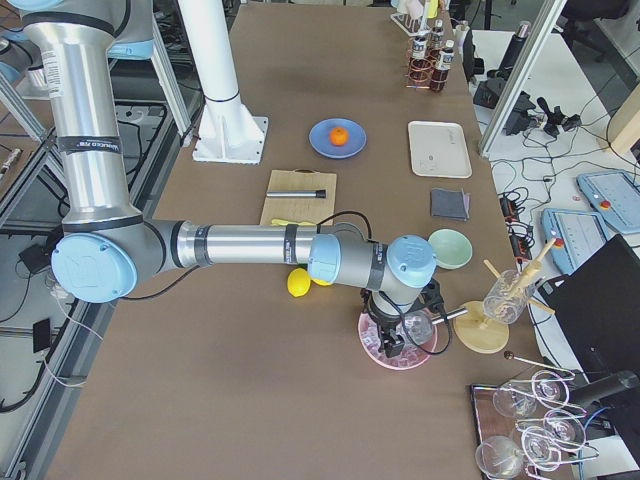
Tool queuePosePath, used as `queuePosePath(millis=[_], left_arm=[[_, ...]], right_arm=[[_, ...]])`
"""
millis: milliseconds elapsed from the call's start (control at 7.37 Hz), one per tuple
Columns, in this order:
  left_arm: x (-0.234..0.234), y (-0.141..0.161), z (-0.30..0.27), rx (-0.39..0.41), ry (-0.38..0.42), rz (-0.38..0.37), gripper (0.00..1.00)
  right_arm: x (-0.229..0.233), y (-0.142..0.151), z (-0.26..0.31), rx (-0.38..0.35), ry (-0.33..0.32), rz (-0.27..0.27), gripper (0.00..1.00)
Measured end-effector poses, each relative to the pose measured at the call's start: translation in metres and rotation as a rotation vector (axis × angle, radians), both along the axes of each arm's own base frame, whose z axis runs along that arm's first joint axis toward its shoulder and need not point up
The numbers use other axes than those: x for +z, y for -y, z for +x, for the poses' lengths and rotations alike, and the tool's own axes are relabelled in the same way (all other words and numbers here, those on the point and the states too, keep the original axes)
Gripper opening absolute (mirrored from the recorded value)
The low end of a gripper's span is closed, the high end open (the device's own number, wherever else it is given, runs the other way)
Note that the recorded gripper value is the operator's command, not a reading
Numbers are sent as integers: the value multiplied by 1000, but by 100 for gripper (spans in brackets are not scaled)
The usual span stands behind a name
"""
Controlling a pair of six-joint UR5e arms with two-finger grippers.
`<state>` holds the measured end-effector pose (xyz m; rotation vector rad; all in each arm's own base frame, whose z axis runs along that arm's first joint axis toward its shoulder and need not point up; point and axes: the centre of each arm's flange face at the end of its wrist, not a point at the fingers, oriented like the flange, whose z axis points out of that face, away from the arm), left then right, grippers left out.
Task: Pick orange to plate
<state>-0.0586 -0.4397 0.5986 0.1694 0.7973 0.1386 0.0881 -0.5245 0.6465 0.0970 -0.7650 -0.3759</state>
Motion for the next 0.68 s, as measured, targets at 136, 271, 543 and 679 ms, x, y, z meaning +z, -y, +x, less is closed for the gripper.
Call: queuePosePath(millis=[136, 271, 543, 679], left_arm=[[11, -7, -1, -4, 0, -9, 98], [26, -10, -2, -5, 1, -30, 98], [45, -13, -2, -7, 1, -65, 98], [48, -13, -3, -8, 3, -70, 98]], right_arm=[[-1, -4, 4, 9, 3, 4, 100], [-3, -6, 7, 15, 7, 7, 100], [-4, -7, 7, 21, 17, 7, 100], [-4, -8, 7, 22, 20, 6, 100]])
